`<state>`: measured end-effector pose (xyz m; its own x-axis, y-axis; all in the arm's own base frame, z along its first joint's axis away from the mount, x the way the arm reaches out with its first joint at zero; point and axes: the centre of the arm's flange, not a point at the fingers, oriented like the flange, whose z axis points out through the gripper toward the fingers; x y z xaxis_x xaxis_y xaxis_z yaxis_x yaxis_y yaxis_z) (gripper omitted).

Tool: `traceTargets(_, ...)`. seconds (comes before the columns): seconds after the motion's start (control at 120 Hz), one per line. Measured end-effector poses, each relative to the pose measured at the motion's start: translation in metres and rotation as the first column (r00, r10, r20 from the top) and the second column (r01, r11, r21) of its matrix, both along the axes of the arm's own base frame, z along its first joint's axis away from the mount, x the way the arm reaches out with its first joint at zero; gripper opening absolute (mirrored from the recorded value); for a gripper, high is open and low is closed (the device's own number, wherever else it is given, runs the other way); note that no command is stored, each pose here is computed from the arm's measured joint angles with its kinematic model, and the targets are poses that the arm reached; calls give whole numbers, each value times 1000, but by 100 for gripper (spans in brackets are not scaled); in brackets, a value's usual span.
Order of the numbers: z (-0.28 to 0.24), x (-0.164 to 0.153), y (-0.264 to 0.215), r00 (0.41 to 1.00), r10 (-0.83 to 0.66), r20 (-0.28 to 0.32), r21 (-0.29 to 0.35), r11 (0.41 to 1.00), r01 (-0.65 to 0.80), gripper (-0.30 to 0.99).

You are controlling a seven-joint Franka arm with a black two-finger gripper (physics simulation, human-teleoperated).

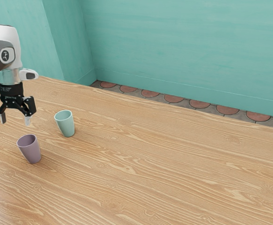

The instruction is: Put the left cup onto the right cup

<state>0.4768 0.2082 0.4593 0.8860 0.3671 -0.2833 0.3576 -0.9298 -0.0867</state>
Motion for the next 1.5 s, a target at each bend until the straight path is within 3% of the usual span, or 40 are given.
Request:
traceTargets(0.283,-42,-10,22,999,-5,-34,-39,999,4,69)
traceTargets(0.592,-76,-15,54,999,-50,-19,-61,997,49,69)
traceTargets(1.233,-107,13,72,963,-244,117,-26,968,248,69)
traceTargets(1.5,-116,16,78,950,-280,142,-19,958,285,69)
